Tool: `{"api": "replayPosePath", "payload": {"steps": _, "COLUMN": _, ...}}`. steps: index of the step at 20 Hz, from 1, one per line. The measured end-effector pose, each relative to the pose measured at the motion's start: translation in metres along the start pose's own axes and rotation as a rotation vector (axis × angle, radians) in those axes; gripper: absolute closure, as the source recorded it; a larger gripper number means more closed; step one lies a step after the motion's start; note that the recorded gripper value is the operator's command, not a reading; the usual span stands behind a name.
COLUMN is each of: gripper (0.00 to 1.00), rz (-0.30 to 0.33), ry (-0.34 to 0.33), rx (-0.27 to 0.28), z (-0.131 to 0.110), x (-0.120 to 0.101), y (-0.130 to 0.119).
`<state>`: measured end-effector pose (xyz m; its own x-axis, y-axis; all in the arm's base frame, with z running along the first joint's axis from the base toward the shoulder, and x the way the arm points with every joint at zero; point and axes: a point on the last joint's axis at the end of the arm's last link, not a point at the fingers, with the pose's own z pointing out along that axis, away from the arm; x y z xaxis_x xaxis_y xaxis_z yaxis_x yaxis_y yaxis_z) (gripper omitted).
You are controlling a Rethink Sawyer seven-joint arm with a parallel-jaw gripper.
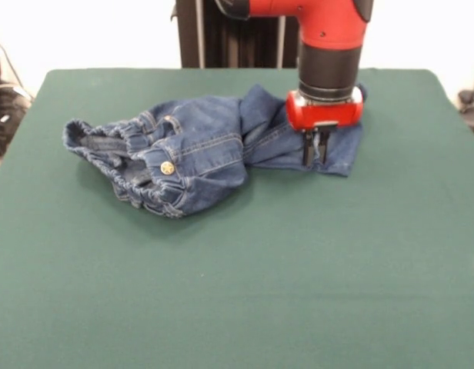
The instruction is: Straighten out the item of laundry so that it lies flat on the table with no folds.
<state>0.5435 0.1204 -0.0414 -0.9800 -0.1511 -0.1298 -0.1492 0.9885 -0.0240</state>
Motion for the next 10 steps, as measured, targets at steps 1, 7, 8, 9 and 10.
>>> {"api": "replayPosePath", "payload": {"steps": 1, "gripper": 1.00, "rz": 0.000, "ry": 0.000, "rx": 0.000, "z": -0.001, "x": 0.000, "y": 0.000}}
{"api": "replayPosePath", "payload": {"steps": 7, "gripper": 1.00, "rz": 0.001, "ry": -0.020, "rx": 0.007, "z": -0.019, "x": -0.005, "y": -0.003}}
{"api": "replayPosePath", "payload": {"steps": 8, "gripper": 1.00, "rz": 0.005, "ry": -0.025, "rx": 0.009, "z": -0.026, "x": -0.007, "y": -0.004}}
{"api": "replayPosePath", "payload": {"steps": 9, "gripper": 1.00, "rz": 0.008, "ry": -0.027, "rx": 0.011, "z": -0.032, "x": -0.008, "y": -0.005}}
{"api": "replayPosePath", "payload": {"steps": 10, "gripper": 1.00, "rz": 0.014, "ry": -0.029, "rx": 0.013, "z": -0.039, "x": -0.009, "y": -0.007}}
